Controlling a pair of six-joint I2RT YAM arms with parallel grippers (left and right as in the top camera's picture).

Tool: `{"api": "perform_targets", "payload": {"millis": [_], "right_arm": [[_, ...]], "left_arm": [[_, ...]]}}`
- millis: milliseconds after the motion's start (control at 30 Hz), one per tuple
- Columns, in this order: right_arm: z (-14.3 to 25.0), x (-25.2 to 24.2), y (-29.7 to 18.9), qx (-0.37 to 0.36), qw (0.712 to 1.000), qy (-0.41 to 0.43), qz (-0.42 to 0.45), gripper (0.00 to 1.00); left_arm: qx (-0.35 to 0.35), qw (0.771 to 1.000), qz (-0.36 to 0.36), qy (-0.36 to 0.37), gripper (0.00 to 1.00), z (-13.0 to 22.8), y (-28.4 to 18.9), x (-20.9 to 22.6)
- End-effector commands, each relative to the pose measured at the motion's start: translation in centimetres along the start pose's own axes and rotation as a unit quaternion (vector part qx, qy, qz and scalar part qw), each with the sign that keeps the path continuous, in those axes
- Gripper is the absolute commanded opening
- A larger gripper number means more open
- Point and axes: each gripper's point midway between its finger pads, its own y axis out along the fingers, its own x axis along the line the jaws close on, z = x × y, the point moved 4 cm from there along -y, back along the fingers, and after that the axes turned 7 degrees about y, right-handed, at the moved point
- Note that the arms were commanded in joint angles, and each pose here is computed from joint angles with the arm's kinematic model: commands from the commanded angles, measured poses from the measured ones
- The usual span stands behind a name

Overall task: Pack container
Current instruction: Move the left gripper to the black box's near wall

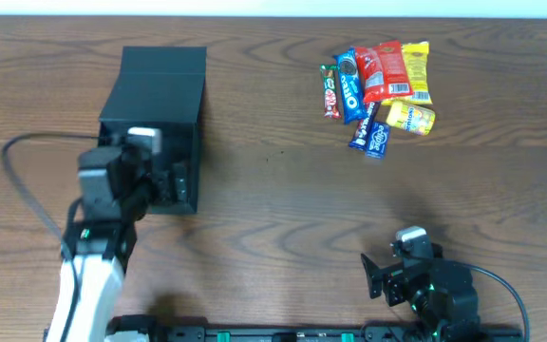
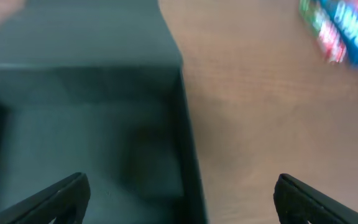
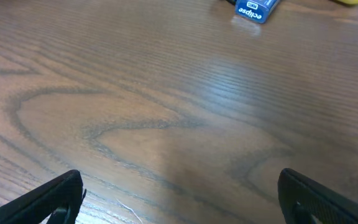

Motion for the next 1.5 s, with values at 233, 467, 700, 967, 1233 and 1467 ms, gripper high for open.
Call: {"api": "perform_targets", "payload": {"millis": [233, 467, 700, 967, 1233, 1467], "right_arm": [[0.2, -0.1, 0.1, 0.001, 1.0, 0.006, 0.002, 0.99], [0.2, -0.1, 0.1, 0.001, 1.0, 0.006, 0.002, 0.99], [0.2, -0.1, 0.1, 0.001, 1.0, 0.006, 0.002, 0.99], [0.2, -0.1, 0.1, 0.001, 1.0, 0.006, 0.002, 0.99], [0.2, -0.1, 0.1, 0.001, 1.0, 0.006, 0.002, 0.99], [0.2, -0.1, 0.1, 0.001, 1.0, 0.006, 0.002, 0.99]], "left_arm": [[0.05, 0.988, 0.07, 0.13, 0.96, 1.3, 4.3, -3.3], [0.041, 0.984, 0.117, 0.126, 0.95, 1.3, 4.2, -4.6], [0.045, 0.988, 0.111, 0.096, 0.95, 1.3, 4.3, -4.4], [0.064, 0.996, 0.043, 0.055, 0.95, 1.7, 4.5, -2.7], [0.103, 0.994, 0.03, 0.035, 0.95, 3.4, 6.1, -2.0], [0.108, 0.993, 0.031, 0.032, 0.61, 3.9, 7.5, -1.8]]}}
